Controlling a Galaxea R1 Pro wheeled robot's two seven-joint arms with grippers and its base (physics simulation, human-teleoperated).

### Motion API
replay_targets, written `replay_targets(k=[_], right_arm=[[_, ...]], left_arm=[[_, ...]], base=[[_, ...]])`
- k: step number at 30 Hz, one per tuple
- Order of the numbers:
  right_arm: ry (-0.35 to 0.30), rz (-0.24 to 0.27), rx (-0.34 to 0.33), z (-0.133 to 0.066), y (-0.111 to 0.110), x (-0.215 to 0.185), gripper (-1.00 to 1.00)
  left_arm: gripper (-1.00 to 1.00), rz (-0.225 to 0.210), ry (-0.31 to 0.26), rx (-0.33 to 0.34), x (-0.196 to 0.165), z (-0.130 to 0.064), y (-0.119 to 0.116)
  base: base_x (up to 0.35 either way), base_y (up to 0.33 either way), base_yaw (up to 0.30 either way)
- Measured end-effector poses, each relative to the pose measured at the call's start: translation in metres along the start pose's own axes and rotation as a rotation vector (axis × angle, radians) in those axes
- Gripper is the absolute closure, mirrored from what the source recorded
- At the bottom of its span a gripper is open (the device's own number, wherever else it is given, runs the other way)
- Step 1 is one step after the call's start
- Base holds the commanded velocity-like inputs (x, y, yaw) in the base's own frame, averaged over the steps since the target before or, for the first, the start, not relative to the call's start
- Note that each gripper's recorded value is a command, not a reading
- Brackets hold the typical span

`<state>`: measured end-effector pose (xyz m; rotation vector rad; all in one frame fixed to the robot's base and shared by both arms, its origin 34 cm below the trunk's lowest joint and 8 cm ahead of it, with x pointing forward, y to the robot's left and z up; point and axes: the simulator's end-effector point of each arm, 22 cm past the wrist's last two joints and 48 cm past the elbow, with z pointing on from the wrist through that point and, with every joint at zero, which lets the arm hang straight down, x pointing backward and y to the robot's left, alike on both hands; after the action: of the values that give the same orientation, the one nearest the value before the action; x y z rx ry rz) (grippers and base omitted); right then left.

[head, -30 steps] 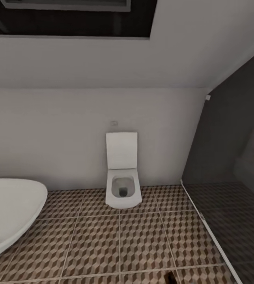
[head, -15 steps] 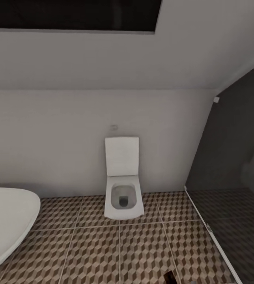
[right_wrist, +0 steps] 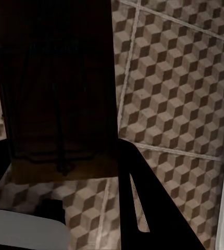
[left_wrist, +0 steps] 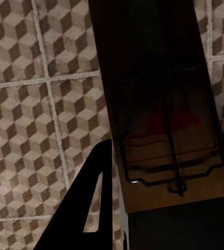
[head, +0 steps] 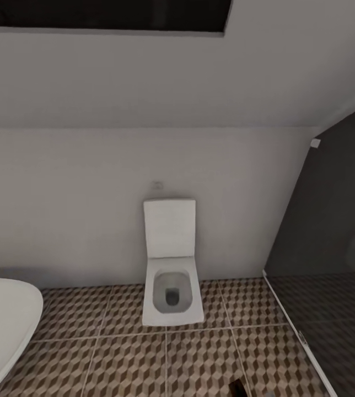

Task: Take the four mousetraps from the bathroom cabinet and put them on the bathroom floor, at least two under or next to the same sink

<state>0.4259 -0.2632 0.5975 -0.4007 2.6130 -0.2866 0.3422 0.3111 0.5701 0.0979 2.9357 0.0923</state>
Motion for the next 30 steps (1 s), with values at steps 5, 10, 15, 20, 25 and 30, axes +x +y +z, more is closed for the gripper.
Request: replay_targets(k=[5, 10, 15, 20, 25, 30], right_arm=[[0.000, 0.000, 0.000, 0.000, 0.000, 0.000, 1.00], [0.000, -0.001, 0.000, 0.000, 0.000, 0.000, 1.00], [-0.003, -0.007, 0.006, 0.001, -0.006, 0.000, 1.00], [-0.013, -0.002, 0.011, 0.002, -0.007, -0.004, 1.00], [-0.041, 0.015, 0.021, 0.003, -0.004, -0.022, 1.00], [-0.080, 0.065, 0.061, 0.013, -0.024, -0.097, 1.00]], left_arm=[[1.00, 0.001, 0.000, 0.000, 0.000, 0.000, 0.000], [1.00, 0.003, 0.001, 0.004, 0.000, 0.000, -0.003], [1.00, -0.001, -0.002, 0.015, -0.002, 0.000, -0.011], [1.00, -0.021, -0.001, 0.007, -0.002, 0.001, -0.010], [1.00, -0.140, -0.064, -0.083, -0.038, 0.000, 0.000], [1.00, -0.173, -0.171, -0.110, -0.135, -0.016, -0.013]], base=[[0.315, -0.127, 0.000], [0.130, -0.090, 0.000], [0.000, 0.000, 0.000], [0.000, 0.000, 0.000], [0.000, 0.000, 0.000], [0.000, 0.000, 0.000]])
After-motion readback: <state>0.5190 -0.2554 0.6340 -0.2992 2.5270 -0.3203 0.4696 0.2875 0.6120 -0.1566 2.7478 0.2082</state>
